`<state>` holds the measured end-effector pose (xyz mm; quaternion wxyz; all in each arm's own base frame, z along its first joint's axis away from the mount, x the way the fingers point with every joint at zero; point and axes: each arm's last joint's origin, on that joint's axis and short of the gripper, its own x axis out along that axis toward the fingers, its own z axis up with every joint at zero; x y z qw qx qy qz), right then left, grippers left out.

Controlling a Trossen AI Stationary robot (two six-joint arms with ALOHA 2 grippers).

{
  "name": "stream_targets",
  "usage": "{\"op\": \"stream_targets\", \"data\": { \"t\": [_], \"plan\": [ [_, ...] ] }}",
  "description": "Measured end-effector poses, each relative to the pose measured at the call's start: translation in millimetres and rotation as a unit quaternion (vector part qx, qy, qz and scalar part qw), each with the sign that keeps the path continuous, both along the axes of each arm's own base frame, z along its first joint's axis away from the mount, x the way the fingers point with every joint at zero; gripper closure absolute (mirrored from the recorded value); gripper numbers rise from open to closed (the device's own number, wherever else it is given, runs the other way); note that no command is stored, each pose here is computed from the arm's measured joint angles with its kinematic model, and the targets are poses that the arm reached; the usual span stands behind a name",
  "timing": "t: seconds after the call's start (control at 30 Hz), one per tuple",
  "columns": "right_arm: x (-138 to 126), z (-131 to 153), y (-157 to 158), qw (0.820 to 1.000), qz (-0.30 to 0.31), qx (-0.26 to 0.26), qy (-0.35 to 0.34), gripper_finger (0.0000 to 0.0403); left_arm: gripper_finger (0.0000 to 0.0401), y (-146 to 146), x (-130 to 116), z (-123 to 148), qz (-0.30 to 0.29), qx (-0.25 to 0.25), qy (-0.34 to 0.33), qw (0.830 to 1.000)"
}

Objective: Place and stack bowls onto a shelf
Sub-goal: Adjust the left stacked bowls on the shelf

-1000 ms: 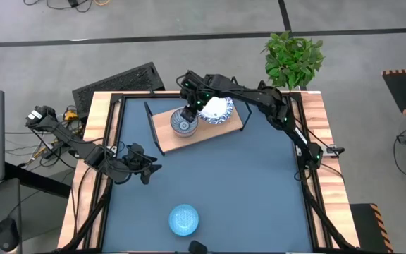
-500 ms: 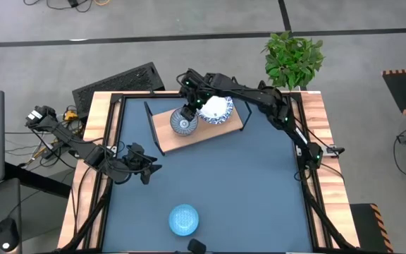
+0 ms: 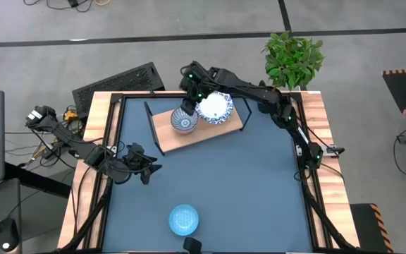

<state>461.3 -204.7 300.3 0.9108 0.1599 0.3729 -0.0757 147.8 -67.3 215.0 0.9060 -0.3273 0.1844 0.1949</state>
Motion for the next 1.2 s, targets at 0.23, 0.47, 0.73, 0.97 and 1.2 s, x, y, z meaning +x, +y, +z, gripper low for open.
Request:
{"op": "stream_targets", "data": {
  "t": [0.23, 0.47, 0.73, 0.97, 1.2],
  "plan": [
    [6.3, 0.8, 12.8, 0.997, 0.059, -0.049, -0.005, 0.0229, 0.0188, 0.0, 0.0, 0.0, 0.001, 0.0, 0.0, 1.0],
    [0.0, 10.6, 30.3, 0.996, 0.073, -0.041, 0.017, 0.023, 0.0188, 0.7, 8.1, 0.7, 0.071, 0.003, -0.042, 0.997],
    [-60.5, 94.6, 46.7, 0.995, 0.029, -0.091, 0.007, 0.023, 0.0262, 6.3, 24.9, 64.0, 0.06, 0.095, -0.101, 0.989],
    [-100.3, 134.3, 48.7, 0.99, -0.027, -0.138, -0.001, 0.0231, 0.0394, 45.2, 30.4, 116.7, 0.141, 0.251, -0.022, 0.957],
    [-113.0, 134.0, 53.2, 0.991, -0.024, -0.124, 0.04, 0.0258, 0.0401, 109.2, 38.9, 113.2, 0.07, 0.176, 0.001, 0.982]
  ]
}}
